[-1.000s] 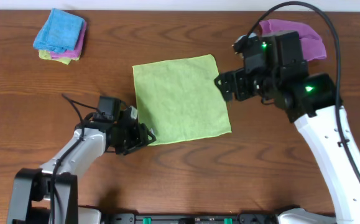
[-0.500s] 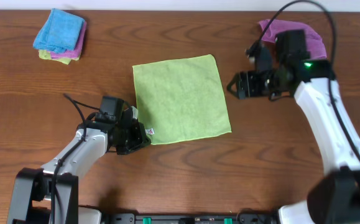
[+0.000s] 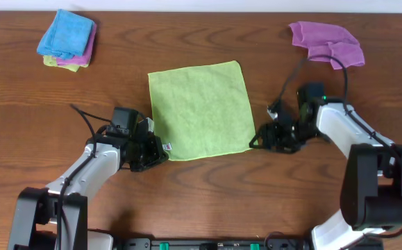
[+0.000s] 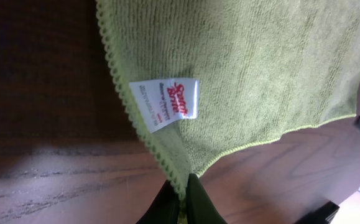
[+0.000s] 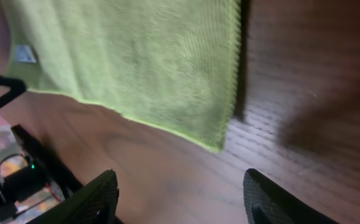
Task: Fold the cloth
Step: 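Grasp the cloth's near-right corner with the right gripper, then lift the near edge with both grippers and fold it over toward the far edge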
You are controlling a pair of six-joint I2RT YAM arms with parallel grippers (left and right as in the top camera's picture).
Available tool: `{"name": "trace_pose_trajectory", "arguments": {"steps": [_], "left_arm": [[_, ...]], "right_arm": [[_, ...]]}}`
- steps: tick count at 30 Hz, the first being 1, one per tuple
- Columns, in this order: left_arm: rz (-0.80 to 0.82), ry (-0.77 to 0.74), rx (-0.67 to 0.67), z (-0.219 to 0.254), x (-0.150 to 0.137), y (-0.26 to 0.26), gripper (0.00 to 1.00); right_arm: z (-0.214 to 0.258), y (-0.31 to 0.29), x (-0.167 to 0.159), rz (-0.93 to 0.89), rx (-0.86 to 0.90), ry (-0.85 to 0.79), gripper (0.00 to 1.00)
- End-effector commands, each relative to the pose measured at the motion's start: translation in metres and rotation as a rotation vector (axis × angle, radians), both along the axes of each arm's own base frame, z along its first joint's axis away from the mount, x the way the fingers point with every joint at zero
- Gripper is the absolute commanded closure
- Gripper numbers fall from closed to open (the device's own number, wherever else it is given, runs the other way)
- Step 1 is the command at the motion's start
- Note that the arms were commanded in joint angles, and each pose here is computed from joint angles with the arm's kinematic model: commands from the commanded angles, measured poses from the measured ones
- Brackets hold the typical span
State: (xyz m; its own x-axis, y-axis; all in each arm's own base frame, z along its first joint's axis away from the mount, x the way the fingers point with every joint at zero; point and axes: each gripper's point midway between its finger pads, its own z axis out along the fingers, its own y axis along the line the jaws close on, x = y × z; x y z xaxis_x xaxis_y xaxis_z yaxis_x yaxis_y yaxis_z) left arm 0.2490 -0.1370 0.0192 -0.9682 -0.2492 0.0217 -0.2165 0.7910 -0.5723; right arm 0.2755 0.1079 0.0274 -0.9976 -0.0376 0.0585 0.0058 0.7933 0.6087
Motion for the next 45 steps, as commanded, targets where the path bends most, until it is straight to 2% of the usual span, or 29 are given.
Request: {"name": "trace_pose_trajectory", "arguments": {"steps": [1, 6, 13, 17, 23, 25, 28, 29, 35, 41, 45], "left_arm": [[0.01, 0.011, 0.017, -0.004, -0.001, 0.003, 0.94], [0.011, 0.01, 0.016, -0.004, -0.001, 0.003, 0.94], [0.017, 0.002, 0.013, -0.004, 0.002, 0.002, 0.94], [0.018, 0.002, 0.013, -0.004, 0.002, 0.002, 0.94], [0.018, 0.002, 0.013, -0.004, 0.002, 0.002, 0.94], [0.018, 0.002, 0.013, -0.004, 0.002, 0.002, 0.94], [0.025, 0.003, 0.011, -0.003, 0.003, 0.002, 0.94], [0.031, 0.005, 0.01, -0.003, 0.003, 0.002, 0.95], [0.028, -0.026, -0.014, 0.013, 0.009, -0.002, 0.94], [0.052, -0.119, 0.041, 0.051, 0.008, 0.01, 0.95], [0.086, -0.153, 0.051, 0.075, -0.006, 0.017, 0.94]], "right_arm": [[-0.003, 0.003, -0.003, -0.039, 0.045, 0.003, 0.35], [-0.009, 0.003, 0.006, -0.063, 0.044, -0.028, 0.35], [-0.026, 0.008, 0.007, -0.084, 0.041, 0.018, 0.47], [-0.038, 0.011, 0.004, -0.077, 0.04, 0.046, 0.47], [-0.044, 0.011, 0.006, -0.085, 0.038, 0.055, 0.56], [-0.044, 0.009, 0.006, -0.091, 0.033, 0.056, 0.66], [-0.046, 0.007, 0.008, -0.117, 0.015, 0.07, 0.97], [-0.045, 0.007, 0.008, -0.124, 0.014, 0.076, 0.99], [-0.03, 0.007, 0.008, -0.123, 0.011, 0.103, 0.98], [0.018, -0.006, 0.015, -0.116, -0.08, -0.031, 0.98], [0.067, -0.007, 0.001, -0.119, -0.1, -0.128, 0.99]]}}
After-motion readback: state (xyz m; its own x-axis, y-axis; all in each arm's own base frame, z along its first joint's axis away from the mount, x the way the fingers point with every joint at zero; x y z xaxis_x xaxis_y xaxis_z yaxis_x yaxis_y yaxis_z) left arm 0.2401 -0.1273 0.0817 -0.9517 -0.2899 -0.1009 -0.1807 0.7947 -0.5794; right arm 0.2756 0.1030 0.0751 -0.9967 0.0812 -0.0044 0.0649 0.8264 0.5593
